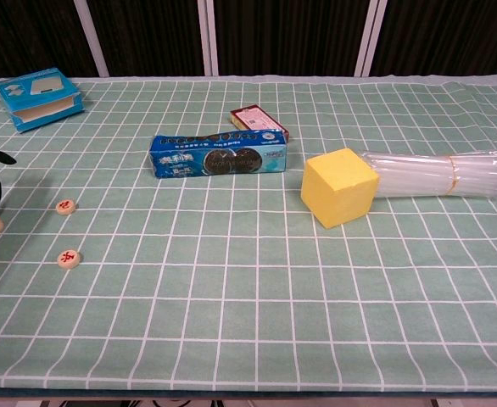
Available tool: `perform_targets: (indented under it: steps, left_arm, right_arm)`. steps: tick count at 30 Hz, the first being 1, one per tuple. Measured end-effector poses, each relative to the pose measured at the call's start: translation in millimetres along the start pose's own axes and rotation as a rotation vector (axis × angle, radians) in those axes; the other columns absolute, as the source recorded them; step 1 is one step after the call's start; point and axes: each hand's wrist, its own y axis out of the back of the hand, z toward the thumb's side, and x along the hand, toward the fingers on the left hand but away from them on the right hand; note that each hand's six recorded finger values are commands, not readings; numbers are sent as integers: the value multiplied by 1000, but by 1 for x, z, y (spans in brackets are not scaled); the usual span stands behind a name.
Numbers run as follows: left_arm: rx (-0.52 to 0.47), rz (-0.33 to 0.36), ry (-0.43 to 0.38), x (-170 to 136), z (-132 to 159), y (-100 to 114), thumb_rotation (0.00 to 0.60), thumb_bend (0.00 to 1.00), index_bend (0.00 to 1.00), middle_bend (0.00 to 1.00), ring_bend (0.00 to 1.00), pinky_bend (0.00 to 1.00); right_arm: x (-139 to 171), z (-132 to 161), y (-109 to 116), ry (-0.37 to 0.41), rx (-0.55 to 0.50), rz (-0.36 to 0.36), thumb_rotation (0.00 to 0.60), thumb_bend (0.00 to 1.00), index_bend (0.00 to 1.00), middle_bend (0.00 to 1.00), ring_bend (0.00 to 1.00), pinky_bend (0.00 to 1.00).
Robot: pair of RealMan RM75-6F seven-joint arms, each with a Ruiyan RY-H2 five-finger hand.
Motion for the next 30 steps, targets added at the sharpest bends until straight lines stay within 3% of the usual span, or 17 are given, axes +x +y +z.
perform_targets:
  steps: [30]
  left_arm:
    - [27,-4,7,1,3,-2,600,290,465,44,0,0]
  right_arm:
    - [-1,-1,1,-9,-3,-2,600,266,118,53,13,0]
